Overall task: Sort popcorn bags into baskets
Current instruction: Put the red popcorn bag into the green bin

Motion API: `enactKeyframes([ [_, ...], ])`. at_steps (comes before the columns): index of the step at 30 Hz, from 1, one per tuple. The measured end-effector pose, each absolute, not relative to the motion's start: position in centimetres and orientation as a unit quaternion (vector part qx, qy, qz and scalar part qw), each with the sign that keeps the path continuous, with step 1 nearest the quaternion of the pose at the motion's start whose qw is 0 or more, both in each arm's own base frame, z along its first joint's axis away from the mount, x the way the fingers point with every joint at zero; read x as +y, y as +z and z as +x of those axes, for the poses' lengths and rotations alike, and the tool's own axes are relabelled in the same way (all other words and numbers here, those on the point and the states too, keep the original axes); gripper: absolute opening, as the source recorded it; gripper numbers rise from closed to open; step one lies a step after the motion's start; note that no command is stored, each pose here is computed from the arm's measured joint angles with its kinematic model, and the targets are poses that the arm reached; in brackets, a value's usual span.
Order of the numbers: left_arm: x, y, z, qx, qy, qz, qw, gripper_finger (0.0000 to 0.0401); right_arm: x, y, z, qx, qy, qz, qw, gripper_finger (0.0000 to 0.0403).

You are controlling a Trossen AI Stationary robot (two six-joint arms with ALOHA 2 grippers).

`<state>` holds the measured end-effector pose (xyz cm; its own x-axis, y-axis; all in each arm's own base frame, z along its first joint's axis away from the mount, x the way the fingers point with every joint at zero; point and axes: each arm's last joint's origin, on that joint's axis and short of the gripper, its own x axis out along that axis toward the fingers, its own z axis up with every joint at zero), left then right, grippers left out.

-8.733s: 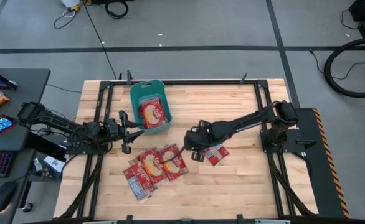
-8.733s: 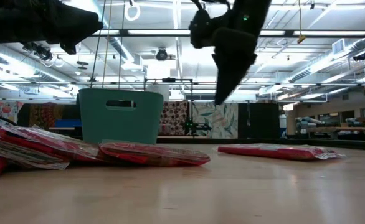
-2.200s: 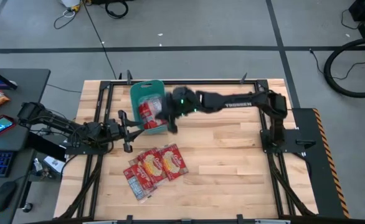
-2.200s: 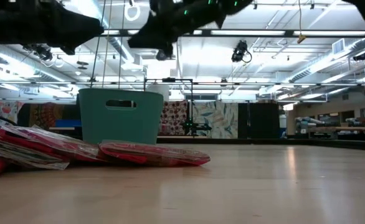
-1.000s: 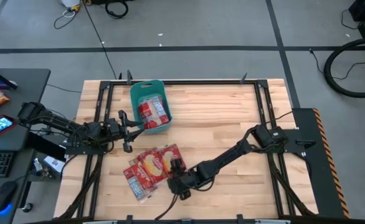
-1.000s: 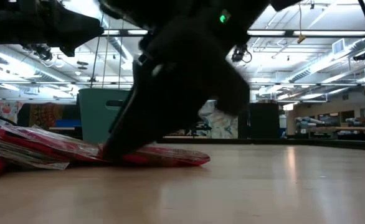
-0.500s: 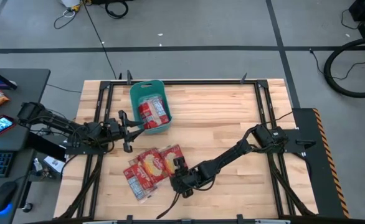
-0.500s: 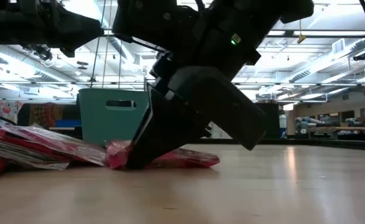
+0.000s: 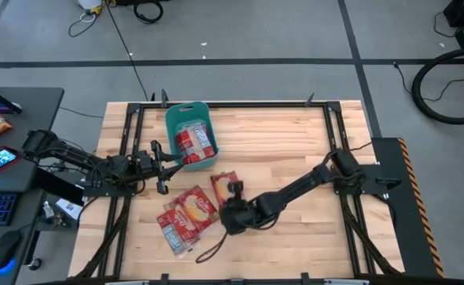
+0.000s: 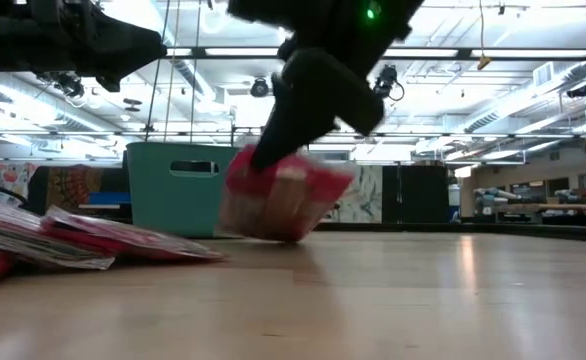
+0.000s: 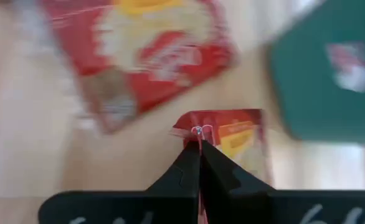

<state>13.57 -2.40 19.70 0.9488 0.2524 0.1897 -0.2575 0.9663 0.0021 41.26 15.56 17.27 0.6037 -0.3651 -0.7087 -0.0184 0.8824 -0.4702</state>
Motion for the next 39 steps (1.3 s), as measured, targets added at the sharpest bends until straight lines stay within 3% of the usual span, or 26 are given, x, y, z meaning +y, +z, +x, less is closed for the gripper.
enactKeyframes([
  [7, -2.4, 19.7, 13.6, -0.095, 0.129, 0.013, 0.987, 0.0144, 12.2, 20.9, 40.2, 0.43, -0.196, -0.179, 0.863, 0.0004],
  [19, -2.4, 19.7, 13.6, -0.094, 0.129, 0.013, 0.987, 0.0144, 5.4, 25.6, 39.6, 0.411, -0.278, -0.143, 0.856, 0.0002],
  [29, -2.4, 19.7, 13.6, -0.095, 0.129, 0.013, 0.987, 0.0144, -0.5, 26.7, 41.0, 0.384, -0.302, -0.159, 0.858, 0.0002],
  [39, -2.4, 19.7, 13.6, -0.095, 0.129, 0.013, 0.987, 0.0144, -5.3, 28.8, 42.8, 0.284, -0.277, -0.17, 0.902, 0.0002],
])
